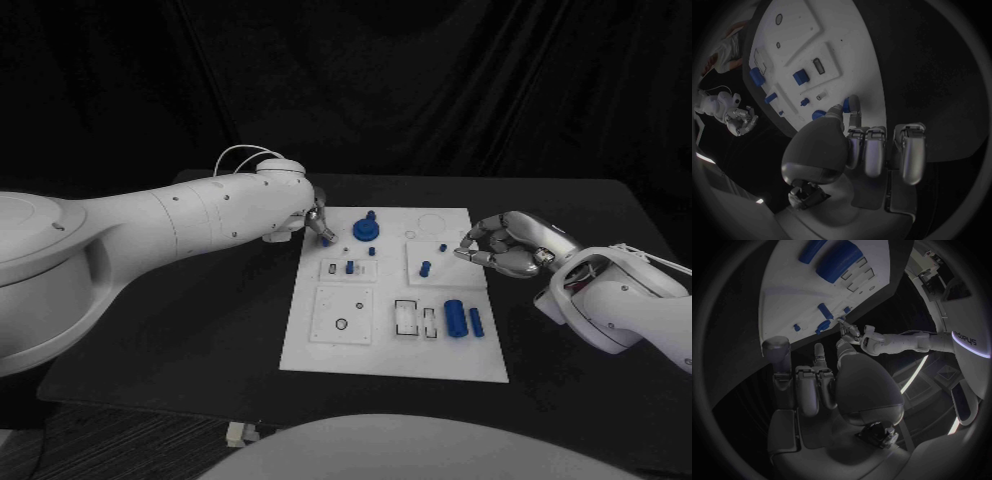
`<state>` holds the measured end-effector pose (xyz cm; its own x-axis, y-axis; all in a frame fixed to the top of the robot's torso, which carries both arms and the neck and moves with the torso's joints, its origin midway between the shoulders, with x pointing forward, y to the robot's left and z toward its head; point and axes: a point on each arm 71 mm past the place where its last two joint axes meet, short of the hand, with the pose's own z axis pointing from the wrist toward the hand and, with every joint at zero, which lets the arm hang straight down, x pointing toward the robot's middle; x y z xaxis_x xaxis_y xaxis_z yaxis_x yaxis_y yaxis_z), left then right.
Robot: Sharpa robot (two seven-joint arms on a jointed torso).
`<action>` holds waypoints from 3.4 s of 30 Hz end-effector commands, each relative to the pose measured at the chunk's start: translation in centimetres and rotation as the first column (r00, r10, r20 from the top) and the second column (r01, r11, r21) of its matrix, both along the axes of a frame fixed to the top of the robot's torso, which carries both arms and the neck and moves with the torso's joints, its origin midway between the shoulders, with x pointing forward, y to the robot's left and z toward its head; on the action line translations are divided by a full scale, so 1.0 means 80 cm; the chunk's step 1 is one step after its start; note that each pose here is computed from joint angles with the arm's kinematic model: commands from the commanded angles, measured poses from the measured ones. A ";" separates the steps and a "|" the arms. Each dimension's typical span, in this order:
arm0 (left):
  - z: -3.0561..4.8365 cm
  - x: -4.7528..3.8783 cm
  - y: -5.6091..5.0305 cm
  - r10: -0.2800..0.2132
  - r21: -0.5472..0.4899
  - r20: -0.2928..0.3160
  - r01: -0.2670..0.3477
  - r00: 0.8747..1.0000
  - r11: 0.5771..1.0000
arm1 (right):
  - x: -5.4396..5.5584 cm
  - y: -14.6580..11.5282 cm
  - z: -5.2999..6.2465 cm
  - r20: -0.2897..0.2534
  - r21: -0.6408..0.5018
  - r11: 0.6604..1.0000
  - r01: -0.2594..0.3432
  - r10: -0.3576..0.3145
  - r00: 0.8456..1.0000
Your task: Assemble the parts on the task board
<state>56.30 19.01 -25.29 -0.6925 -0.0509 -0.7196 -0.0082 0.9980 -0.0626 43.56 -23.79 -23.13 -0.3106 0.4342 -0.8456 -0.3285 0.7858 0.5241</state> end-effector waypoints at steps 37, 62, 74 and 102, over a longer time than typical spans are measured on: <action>0.0290 -0.054 0.005 0.026 -0.084 -0.127 -0.037 0.992 0.996 | 0.001 0.000 -0.004 -0.014 -0.010 1.000 0.012 -0.012 1.000; 0.0087 -0.067 -0.017 0.025 -0.078 -0.210 -0.042 0.977 0.996 | -0.003 0.001 -0.010 -0.027 -0.009 1.000 0.007 -0.007 1.000; 0.0050 -0.064 -0.020 0.023 -0.080 -0.171 -0.037 0.985 0.996 | -0.003 0.002 -0.010 -0.024 -0.007 1.000 0.005 -0.005 1.000; -0.0021 -0.063 -0.023 0.013 -0.065 -0.187 -0.026 0.982 0.998 | -0.003 0.002 -0.010 -0.025 -0.006 1.000 0.003 -0.003 1.000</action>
